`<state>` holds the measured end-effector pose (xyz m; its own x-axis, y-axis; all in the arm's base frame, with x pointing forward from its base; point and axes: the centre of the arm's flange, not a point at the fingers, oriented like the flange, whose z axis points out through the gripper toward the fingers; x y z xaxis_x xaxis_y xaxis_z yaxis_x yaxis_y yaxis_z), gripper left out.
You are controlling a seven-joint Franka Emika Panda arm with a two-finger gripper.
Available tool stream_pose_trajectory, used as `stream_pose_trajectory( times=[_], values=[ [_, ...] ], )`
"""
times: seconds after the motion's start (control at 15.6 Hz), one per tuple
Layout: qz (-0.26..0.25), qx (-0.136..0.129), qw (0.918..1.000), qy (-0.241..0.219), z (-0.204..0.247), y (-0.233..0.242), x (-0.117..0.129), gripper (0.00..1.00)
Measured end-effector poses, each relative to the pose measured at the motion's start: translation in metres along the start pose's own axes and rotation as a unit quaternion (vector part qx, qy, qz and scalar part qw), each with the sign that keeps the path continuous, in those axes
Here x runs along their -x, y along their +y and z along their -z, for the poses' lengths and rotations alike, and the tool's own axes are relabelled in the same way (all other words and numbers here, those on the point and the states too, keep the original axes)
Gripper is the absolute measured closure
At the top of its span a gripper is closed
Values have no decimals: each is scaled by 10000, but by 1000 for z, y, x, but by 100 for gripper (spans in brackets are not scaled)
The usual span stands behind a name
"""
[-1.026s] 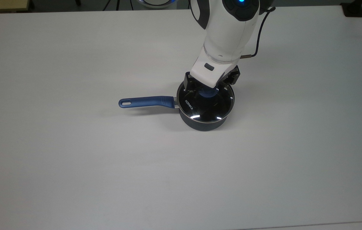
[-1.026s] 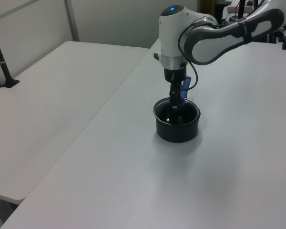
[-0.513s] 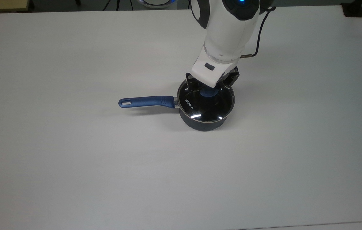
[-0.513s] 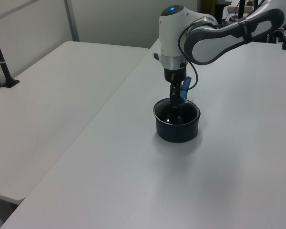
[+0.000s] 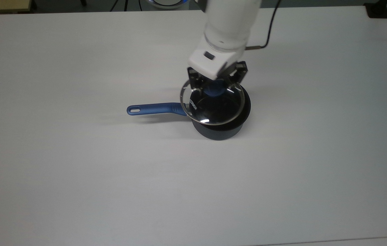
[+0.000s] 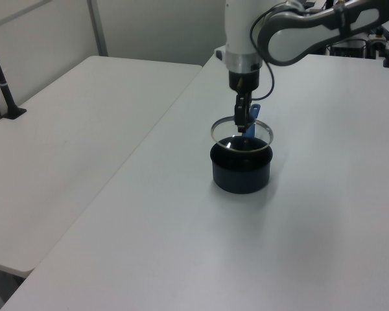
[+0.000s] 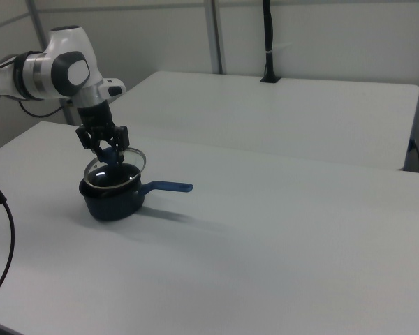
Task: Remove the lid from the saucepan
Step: 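Lift the glass lid up off the saucepan rim, then carry the lid beside the saucepan and lower it onto the table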
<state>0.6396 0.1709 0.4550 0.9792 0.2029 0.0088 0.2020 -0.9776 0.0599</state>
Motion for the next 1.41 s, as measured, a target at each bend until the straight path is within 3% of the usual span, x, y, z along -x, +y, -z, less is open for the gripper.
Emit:
stream_pose_trajectory(
  times=[0.32, 0.77, 1.15, 1.41],
  values=[
    [471, -95, 9986, -234, 1, 44, 48, 41],
    [973, 73, 9936, -560, -27, 137, 129, 41],
    [927, 219, 9949, -321, -88, 161, 153, 41],
    [912, 219, 9950, -329, -115, 163, 156, 41]
  ],
)
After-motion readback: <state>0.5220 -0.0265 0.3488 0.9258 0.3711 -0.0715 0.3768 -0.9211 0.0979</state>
